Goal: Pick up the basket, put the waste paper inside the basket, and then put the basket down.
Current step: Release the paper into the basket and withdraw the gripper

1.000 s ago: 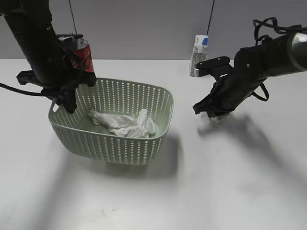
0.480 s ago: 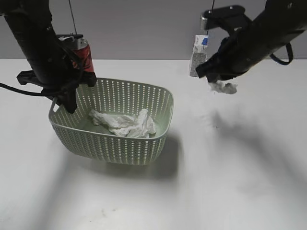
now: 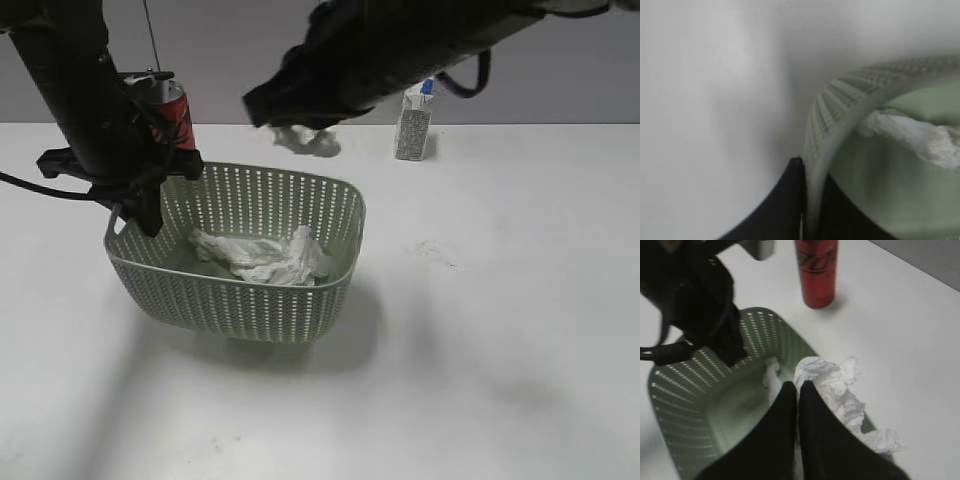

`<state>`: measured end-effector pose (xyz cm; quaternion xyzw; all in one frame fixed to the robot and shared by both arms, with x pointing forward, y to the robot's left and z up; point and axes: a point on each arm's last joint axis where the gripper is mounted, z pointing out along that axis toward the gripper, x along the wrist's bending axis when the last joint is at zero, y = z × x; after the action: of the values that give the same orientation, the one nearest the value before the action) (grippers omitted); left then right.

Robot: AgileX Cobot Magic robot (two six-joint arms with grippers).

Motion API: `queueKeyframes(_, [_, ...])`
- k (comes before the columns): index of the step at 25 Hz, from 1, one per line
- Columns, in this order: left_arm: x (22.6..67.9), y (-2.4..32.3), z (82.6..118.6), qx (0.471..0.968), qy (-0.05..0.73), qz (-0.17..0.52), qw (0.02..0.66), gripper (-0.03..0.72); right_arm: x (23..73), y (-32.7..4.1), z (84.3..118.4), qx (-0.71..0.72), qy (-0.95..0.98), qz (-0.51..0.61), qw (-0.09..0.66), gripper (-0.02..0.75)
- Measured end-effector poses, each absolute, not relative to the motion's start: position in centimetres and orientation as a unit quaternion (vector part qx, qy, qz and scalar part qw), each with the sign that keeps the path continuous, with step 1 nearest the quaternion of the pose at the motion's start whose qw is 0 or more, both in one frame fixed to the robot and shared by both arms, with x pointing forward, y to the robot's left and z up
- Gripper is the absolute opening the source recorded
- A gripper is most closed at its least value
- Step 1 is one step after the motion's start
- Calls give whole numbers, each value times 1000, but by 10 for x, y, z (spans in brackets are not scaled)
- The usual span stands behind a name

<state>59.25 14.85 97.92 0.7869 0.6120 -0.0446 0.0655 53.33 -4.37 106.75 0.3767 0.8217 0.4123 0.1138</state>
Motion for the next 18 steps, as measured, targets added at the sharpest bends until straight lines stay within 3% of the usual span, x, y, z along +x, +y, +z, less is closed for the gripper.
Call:
queueKeyframes(3, [592,148,979,786,613,-47,67,-1,521,-19,1056,353,834,413,100,50])
queueKeyframes(4, [592,148,979,786,613,-48,68,-1,520,-14,1050,350,838,407,95,121])
queueKeyframes(8, [592,147,979,783,615,-52,72,-1,521,-5,1026,347,853,381,84,538])
queueKeyframes(9, [592,146,979,783,616,-54,73,-1,522,-5,1024,340,858,375,90,583])
queueKeyframes(14, [593,145,980,781,618,-54,80,-1,530,-25,1032,354,860,347,118,582])
queueKeyframes(18, [597,142,980,766,632,-44,105,-1,554,-77,1049,412,843,315,147,571])
